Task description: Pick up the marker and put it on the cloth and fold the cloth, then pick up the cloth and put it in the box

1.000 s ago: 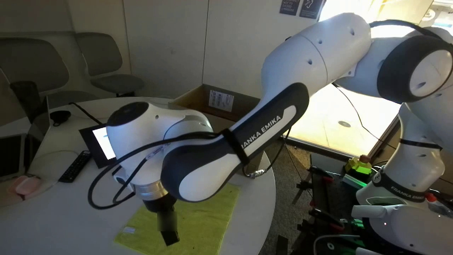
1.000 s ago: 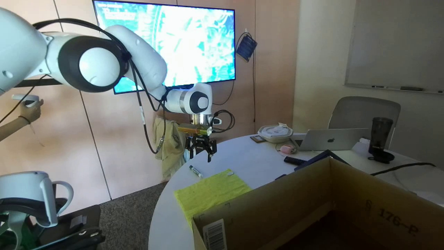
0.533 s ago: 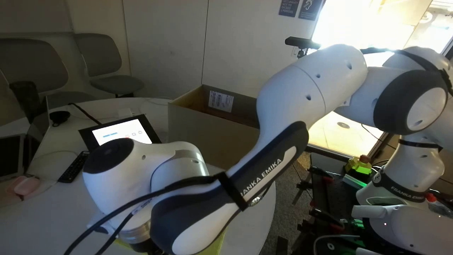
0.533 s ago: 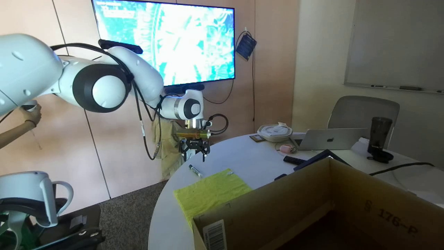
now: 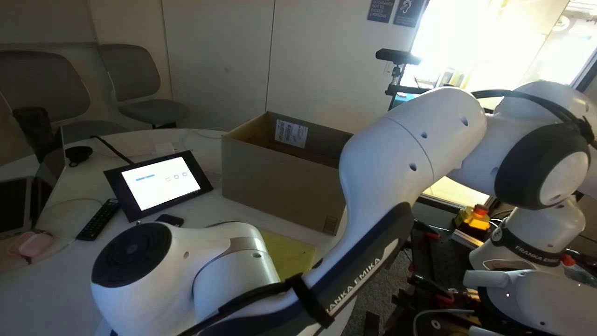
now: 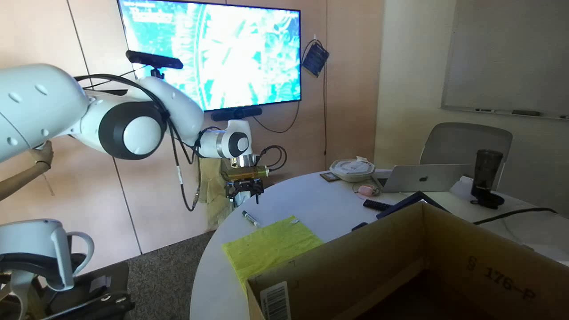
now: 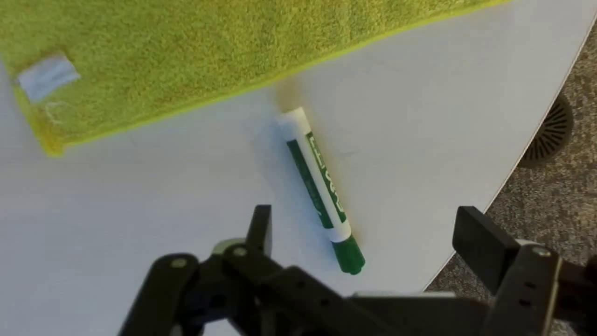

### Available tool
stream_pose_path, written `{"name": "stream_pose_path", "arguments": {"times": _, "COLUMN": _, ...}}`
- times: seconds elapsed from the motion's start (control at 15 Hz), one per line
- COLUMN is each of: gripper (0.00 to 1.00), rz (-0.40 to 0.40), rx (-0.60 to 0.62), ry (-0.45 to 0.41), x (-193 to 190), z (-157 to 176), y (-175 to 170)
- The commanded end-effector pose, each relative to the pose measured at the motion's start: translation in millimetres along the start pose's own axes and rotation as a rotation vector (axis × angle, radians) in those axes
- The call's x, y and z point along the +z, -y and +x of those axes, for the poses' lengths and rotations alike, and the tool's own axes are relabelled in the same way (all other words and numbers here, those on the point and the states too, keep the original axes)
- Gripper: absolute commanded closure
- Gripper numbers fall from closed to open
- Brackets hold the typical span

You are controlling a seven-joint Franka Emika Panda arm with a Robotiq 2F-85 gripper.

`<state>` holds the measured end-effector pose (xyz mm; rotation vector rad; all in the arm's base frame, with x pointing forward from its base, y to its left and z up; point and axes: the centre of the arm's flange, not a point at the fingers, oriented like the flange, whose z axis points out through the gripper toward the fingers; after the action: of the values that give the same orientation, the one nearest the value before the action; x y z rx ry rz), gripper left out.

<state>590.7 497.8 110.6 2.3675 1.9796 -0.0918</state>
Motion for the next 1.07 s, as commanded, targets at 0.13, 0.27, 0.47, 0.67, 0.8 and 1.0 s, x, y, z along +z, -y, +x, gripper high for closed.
{"name": "stream_pose_path", "arguments": {"times": 0.13, "gripper": 0.00, "rz": -0.023, "rx": -0.122, "ry": -0.079, "x": 24, "z": 29, "y": -14}}
{"name": "stream_pose_path", "arguments": {"times": 0.27, "gripper": 0.00, "rz": -0.020, "rx": -0.140, "ry": -0.070, "x": 39, "z": 31, "y": -14}}
{"name": "stream_pose_path", "arguments": {"times": 0.47, "gripper": 0.00, "rz": -0.007, "rx": -0.153, "ry": -0.056, "x": 56, "z": 29, "y": -16}}
{"name": "stream_pose_path", "arguments": {"times": 0.67, "gripper": 0.00, "rz": 0.002, "rx": -0.153, "ry": -0.051, "x": 68, "z": 28, "y": -18}}
{"name": "stream_pose_path", "arguments": {"times": 0.8, "gripper": 0.00, "rz": 0.006, "rx": -0.148, "ry": -0.048, "x": 77, "z": 28, "y": -21}}
{"name": "stream_pose_path", "arguments": {"times": 1.0, "gripper": 0.25, "rz": 0.015, "rx": -0.136, "ry": -0.042, "x": 84, "z": 26, "y": -25}}
